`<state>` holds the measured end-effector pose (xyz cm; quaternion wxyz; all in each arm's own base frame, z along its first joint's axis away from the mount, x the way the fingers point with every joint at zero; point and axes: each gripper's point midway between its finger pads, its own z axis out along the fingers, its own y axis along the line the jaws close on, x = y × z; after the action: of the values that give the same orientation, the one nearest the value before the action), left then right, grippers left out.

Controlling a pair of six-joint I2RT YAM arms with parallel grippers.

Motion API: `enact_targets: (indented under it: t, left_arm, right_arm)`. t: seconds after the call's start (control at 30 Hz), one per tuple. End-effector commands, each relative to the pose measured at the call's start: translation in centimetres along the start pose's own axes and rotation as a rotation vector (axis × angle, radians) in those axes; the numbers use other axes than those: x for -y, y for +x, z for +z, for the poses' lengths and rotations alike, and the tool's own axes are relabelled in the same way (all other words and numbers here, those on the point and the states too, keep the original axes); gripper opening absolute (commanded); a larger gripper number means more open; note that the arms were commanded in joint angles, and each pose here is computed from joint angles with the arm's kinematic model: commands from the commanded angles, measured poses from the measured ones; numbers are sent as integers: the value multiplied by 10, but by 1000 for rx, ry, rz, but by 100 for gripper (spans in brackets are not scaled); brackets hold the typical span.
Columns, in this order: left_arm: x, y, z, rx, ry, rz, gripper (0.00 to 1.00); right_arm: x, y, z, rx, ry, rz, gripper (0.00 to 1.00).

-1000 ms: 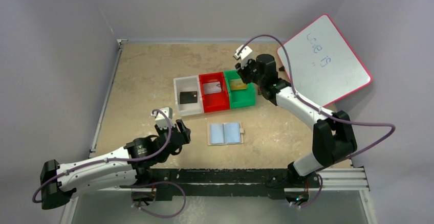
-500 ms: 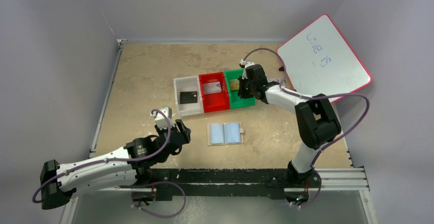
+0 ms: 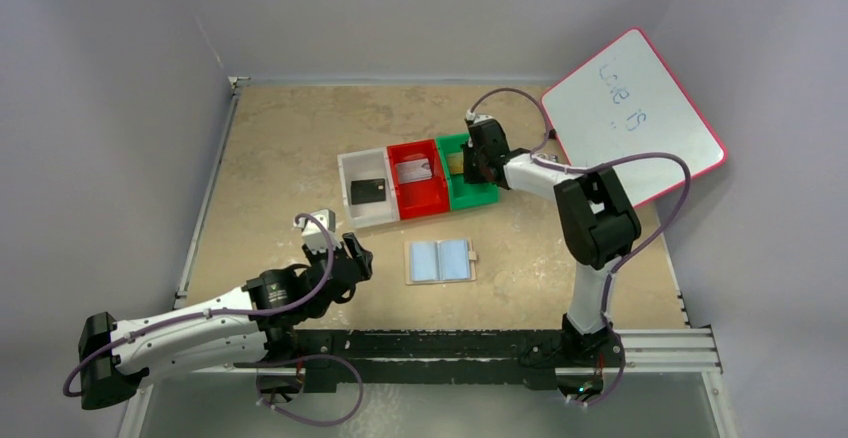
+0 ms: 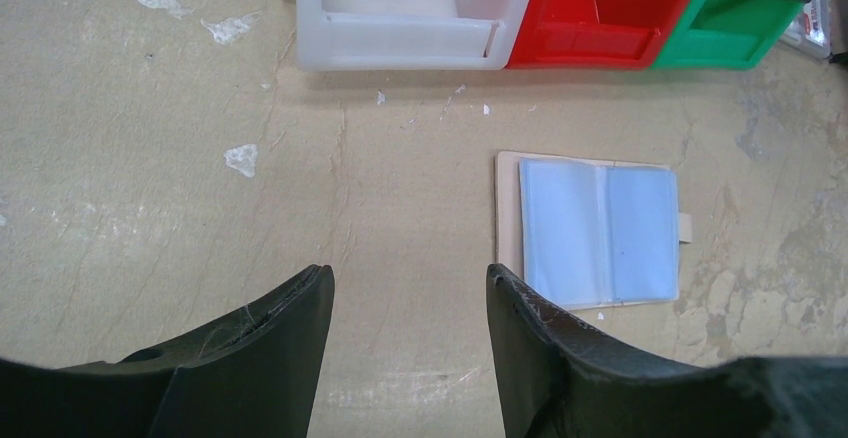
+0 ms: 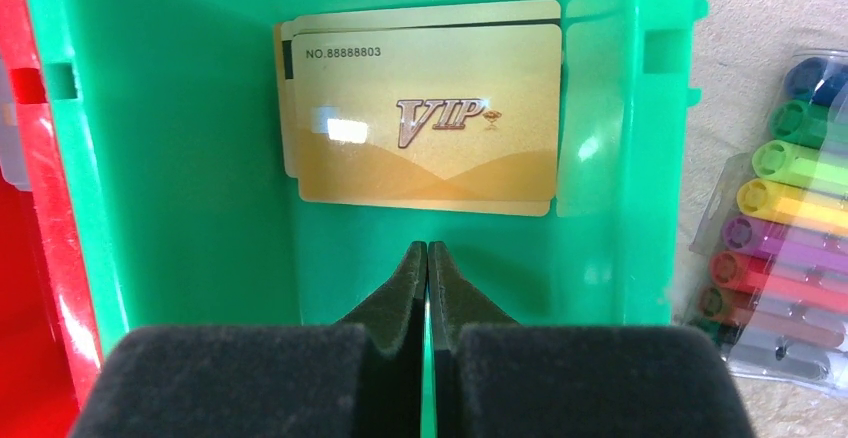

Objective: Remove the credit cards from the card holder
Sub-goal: Place the credit card in the storage box.

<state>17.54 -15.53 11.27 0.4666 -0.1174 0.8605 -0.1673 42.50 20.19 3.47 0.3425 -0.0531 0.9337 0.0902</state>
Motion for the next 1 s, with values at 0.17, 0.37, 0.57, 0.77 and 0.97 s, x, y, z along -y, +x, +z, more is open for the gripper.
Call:
enact_targets:
  t: [0.17,0.37,0.57,0.77,0.97]
  left_arm:
    - [4,-8,0,28,-3,-24,57]
    - [6,-6,2,24,-2,-22,57]
    - [7,-4,3,17,-4,-14,57]
    - [6,-4,2,17,-4,-15,57]
    - [7,-5,2,24,2,-25,57]
  right_arm:
    - [-10,-36,1,97,-16,50,0]
    - [-13,-43,4,106,0,59,2]
    - [-13,-47,2,118,79,37,6]
    - [-10,-47,-10,142,113,30,5]
    - [-22,-37,-18,115,103,-1,6]
